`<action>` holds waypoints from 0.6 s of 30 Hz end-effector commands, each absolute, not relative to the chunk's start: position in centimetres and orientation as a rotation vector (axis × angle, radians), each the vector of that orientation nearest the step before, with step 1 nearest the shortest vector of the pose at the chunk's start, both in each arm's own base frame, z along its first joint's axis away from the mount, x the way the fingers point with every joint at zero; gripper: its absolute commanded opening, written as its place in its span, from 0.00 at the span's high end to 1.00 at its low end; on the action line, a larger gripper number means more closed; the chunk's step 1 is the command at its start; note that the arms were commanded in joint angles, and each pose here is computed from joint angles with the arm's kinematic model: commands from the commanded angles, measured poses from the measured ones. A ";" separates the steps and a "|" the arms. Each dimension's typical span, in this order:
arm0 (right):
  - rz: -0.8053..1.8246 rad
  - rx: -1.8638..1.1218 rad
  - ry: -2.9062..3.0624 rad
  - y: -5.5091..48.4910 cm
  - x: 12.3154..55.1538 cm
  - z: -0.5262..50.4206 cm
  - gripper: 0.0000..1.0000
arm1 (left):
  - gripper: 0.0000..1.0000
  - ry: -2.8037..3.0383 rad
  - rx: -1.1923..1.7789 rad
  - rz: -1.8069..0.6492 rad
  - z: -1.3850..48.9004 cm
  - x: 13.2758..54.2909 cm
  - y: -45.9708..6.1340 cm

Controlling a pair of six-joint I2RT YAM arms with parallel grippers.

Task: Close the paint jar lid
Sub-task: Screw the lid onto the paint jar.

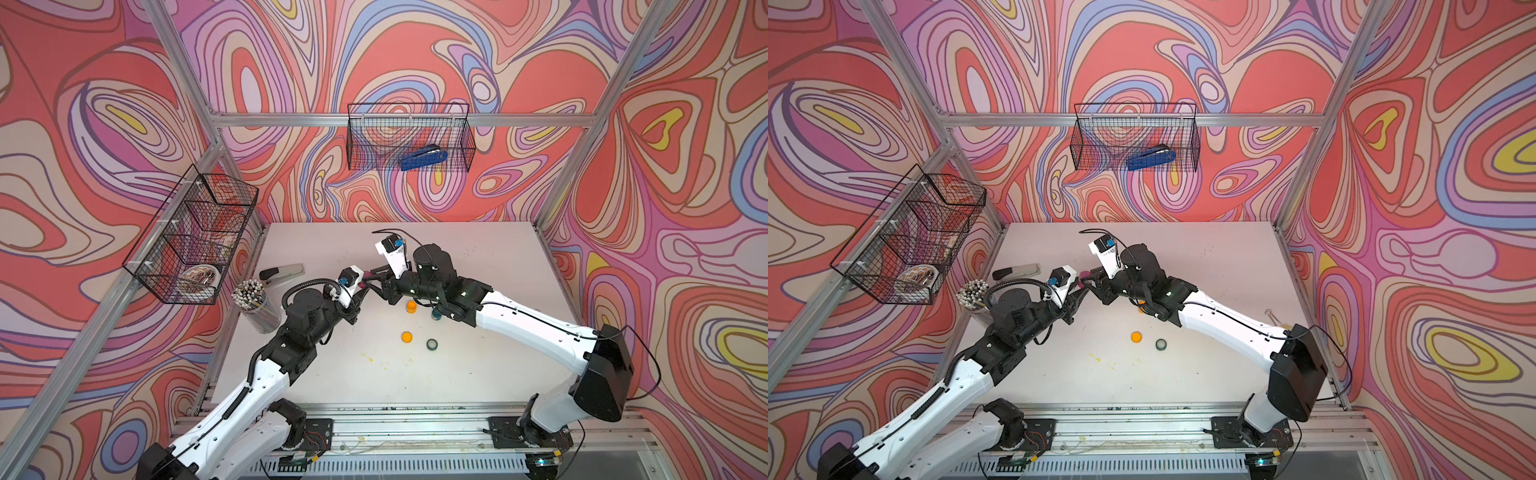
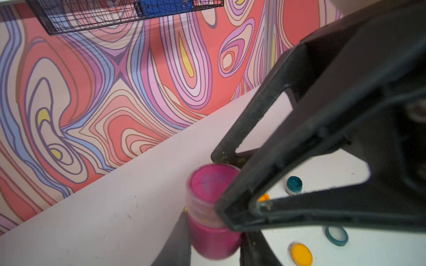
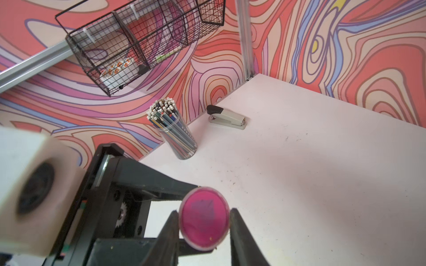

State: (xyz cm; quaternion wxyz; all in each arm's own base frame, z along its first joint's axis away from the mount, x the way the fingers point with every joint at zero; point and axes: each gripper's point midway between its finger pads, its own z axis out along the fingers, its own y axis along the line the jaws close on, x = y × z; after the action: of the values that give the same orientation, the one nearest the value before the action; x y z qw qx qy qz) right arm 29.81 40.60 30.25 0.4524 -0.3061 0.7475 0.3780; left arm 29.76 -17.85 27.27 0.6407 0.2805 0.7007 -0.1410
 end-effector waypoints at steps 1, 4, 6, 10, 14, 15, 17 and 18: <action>0.965 -0.688 1.928 41.9 29.0 29.0 0.72 | 0.73 1.435 0.522 -0.241 31.7 31.0 -16.7; 0.948 -0.626 1.947 42.1 29.8 28.6 0.72 | 0.73 1.428 0.496 -0.216 31.9 31.4 -16.3; 0.941 -0.601 1.955 42.4 30.2 28.4 0.72 | 0.73 1.422 0.484 -0.208 31.9 31.6 -16.1; 0.910 -0.596 1.963 42.5 30.7 28.6 0.69 | 0.73 1.428 0.471 -0.199 31.3 31.8 -15.9; 0.855 -0.568 1.944 40.8 30.7 29.6 0.49 | 0.73 1.462 0.464 -0.205 30.3 32.0 -15.9; 0.834 -0.567 1.944 40.4 30.6 29.7 0.46 | 0.73 1.474 0.467 -0.206 30.0 32.0 -16.0; 0.781 -0.559 1.943 39.3 30.7 30.1 0.38 | 0.73 1.498 0.466 -0.210 29.4 32.0 -15.9; 0.760 -0.562 1.942 38.8 30.7 30.3 0.36 | 0.73 1.505 0.466 -0.212 29.2 31.9 -15.9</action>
State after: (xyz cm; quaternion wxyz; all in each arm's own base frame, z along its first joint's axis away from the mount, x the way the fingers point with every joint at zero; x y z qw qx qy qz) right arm 31.15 40.70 30.22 0.4667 -0.2310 0.7809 0.3450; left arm 31.89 -16.15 27.70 0.6784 0.2267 0.6928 -0.0916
